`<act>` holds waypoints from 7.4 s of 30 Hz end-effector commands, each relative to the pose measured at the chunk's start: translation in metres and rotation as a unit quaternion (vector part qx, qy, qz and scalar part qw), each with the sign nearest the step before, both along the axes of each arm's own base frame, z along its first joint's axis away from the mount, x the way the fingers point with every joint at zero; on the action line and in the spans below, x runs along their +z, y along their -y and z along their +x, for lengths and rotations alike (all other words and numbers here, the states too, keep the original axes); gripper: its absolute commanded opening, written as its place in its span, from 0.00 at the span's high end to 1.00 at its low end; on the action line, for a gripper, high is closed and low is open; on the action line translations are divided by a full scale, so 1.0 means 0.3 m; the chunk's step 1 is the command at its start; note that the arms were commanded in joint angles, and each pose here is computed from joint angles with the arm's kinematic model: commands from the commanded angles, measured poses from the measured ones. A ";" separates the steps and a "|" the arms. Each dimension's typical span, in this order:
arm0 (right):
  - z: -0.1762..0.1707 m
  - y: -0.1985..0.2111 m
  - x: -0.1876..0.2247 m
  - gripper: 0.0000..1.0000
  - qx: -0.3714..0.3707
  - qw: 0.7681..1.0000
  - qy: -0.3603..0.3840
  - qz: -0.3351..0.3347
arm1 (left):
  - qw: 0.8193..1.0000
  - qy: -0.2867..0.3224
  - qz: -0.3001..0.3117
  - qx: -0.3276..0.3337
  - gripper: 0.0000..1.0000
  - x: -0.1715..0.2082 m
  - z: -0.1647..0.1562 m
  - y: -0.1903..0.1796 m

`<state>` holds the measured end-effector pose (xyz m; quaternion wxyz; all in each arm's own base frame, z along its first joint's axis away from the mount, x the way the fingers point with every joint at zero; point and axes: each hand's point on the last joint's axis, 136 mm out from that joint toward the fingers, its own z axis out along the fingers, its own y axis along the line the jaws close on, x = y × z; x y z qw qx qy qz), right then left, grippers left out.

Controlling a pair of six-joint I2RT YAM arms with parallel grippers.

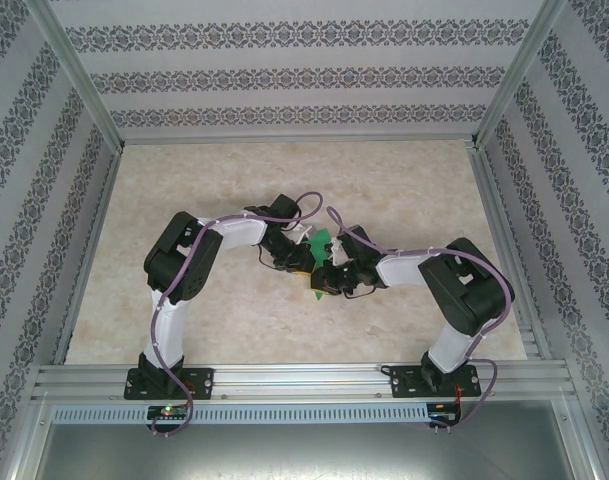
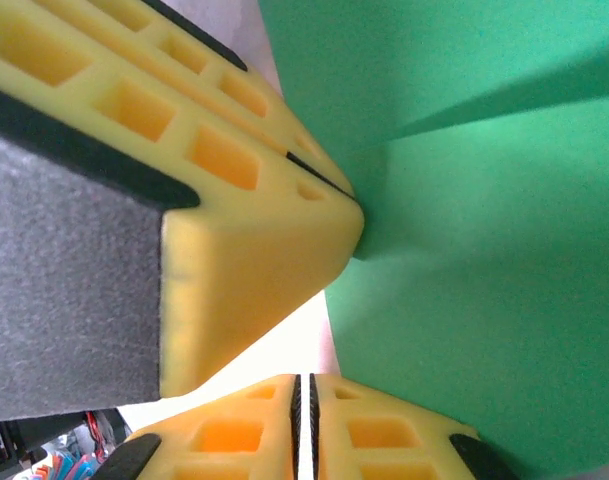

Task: Fold a paper plane with a square sheet of paper (pick it up from the middle)
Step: Third fold the triangle at the center of the table, then fourth fold the wing at the center of the table.

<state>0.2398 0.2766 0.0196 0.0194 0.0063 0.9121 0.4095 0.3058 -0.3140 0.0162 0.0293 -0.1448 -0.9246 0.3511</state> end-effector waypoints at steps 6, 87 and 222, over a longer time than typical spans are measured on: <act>-0.047 0.011 0.042 0.85 0.006 1.000 0.011 -0.006 | 0.995 -0.018 0.103 -0.002 0.86 -0.190 -0.039 -0.103; -0.088 0.083 0.039 0.89 -0.010 1.000 -0.004 -0.009 | 0.993 -0.020 0.119 -0.017 0.86 -0.203 -0.024 -0.115; 0.207 0.157 0.074 0.72 -0.116 0.992 0.013 0.047 | 0.995 0.005 0.102 -0.020 0.85 -0.136 0.002 -0.096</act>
